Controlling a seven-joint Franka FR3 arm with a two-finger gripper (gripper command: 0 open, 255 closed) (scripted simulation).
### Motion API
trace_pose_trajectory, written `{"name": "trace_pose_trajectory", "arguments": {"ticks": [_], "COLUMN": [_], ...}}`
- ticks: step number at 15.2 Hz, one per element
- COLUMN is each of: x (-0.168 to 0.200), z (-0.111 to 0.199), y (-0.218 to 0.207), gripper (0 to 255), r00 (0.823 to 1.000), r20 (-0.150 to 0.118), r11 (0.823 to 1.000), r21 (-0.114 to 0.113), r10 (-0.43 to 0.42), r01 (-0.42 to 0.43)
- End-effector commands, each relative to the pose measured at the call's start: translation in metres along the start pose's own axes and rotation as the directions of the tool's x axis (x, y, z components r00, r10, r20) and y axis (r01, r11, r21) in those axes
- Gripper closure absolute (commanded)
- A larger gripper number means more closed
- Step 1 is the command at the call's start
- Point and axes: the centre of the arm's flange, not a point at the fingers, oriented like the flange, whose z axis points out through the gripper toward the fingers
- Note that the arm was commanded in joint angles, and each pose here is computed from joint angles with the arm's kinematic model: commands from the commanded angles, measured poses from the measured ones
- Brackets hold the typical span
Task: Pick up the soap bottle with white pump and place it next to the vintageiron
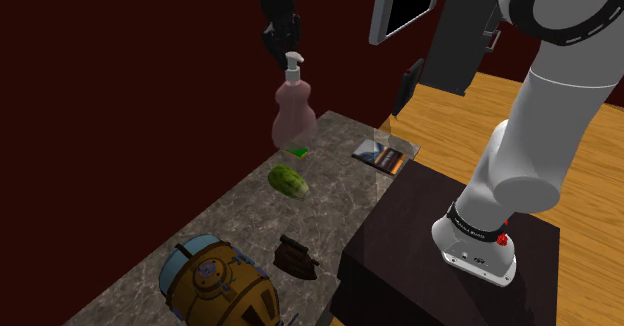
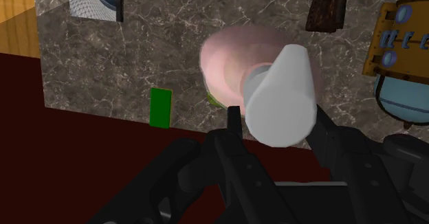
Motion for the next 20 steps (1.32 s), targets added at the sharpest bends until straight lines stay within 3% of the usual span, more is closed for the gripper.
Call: {"name": "trace_pose_trajectory", "arguments": {"ticks": [1,6,20], "x": [-0.004,-0.011,-0.004], "z": [-0.002,-0.005,0.068], "y": [-0.023,-0.086,-0.091], "gripper": [255,255,255], "r00": [1.0,1.0,1.0], "r20": [-0.001,-0.001,-0.001], "r11": [1.0,1.0,1.0], "r21": [0.0,0.0,0.0], "r10": [0.002,0.002,0.002], "r01": [-0.002,-0.002,-0.002]}}
